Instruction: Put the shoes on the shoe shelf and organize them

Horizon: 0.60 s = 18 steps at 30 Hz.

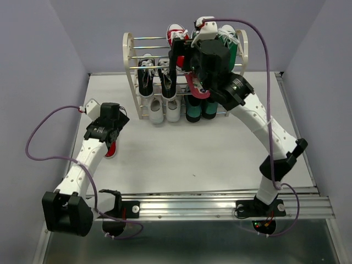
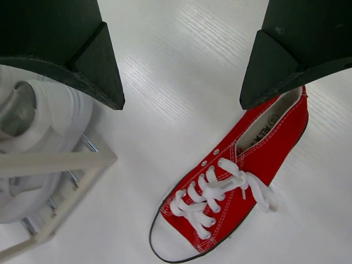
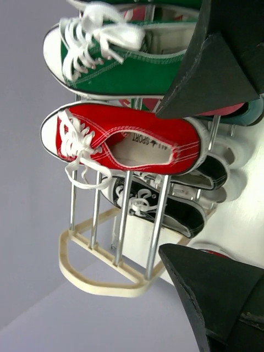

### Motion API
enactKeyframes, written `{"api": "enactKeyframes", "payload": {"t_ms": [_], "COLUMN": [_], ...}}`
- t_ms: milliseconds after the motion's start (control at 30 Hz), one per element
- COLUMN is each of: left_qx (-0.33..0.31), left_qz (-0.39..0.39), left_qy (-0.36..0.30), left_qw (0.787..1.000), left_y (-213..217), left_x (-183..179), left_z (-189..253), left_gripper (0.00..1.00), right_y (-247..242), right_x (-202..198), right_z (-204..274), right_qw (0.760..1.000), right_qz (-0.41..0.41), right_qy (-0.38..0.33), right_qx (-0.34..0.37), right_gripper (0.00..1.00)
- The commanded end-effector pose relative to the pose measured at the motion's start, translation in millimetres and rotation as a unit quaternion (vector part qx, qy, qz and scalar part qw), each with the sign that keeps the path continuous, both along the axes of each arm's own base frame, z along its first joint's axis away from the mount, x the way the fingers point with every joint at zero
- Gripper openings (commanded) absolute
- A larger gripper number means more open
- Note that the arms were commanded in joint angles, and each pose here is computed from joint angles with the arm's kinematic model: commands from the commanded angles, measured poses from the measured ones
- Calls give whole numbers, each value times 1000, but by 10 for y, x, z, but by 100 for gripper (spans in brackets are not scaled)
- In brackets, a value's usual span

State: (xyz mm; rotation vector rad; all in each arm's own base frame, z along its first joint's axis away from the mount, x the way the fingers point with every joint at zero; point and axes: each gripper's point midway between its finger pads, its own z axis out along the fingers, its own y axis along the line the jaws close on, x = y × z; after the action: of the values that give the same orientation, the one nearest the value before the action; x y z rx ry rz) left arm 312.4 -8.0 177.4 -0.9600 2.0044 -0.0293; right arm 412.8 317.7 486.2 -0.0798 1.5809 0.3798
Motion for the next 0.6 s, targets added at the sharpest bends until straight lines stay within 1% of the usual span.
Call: {"api": "enactKeyframes", "payload": {"t_ms": [0, 67, 100, 133, 167, 200, 233, 300, 333, 367, 400, 433, 467, 500, 533, 567], "left_qx": [-7, -6, -2, 7, 12, 16, 26, 41, 45, 49, 51, 53, 51, 53, 50, 46], "left_qz": [44, 60, 65, 82, 96, 106, 115, 123, 123, 122, 118, 117, 115, 113, 110, 107], "left_qy": [21, 28, 38, 44, 52, 67, 75, 99, 103, 123, 125, 135, 142, 157, 158, 160], "left_qw": [999, 998, 997, 996, 994, 992, 990, 987, 986, 984, 984, 983, 982, 980, 980, 980], "left_y": [171, 214, 232, 305, 355, 386, 444, 491, 501, 502, 497, 493, 479, 472, 458, 440], "left_x": [63, 71, 68, 52, 32, 25, 18, 26, 69, 80, 132, 145, 155, 153, 170, 173], "left_z": [-214, -300, -414, -472, -544, -661, -732, -905, -938, -1062, -1068, -1118, -1150, -1226, -1232, -1247], "left_gripper": [99, 99, 99, 99, 99, 99, 99, 99, 99, 98, 91, 84, 72, 43, 24, 8], "right_y": [-387, -449, -439, -556, -591, -572, -694, -779, -791, -923, -959, -993, -1042, -1140, -1180, -1223], "right_x": [-500, -590, -588, -704, -733, -711, -804, -838, -828, -897, -921, -931, -957, -1018, -1043, -1049], "right_z": [720, 683, 491, 549, 483, 215, 228, 30, -283, -281, -341, -528, -557, -534, -563, -665], "right_qw": [996, 996, 997, 997, 997, 998, 998, 999, 1000, 1000, 1000, 1000, 1000, 1000, 999, 999], "right_qz": [35, 43, 46, 46, 46, 46, 41, 29, 23, 9, 3, -4, -10, -21, -24, -34], "right_qy": [-73, -71, -56, -62, -59, -42, -47, -34, -9, -11, -6, 10, 12, 11, 13, 20], "right_qx": [36, 30, 13, 18, 13, -6, -1, -3, -17, -6, 4, -2, 3, 20, 23, 21], "right_gripper": [100, 100, 100, 100, 100, 100, 100, 100, 100, 100, 100, 100, 100, 100, 100, 100]}}
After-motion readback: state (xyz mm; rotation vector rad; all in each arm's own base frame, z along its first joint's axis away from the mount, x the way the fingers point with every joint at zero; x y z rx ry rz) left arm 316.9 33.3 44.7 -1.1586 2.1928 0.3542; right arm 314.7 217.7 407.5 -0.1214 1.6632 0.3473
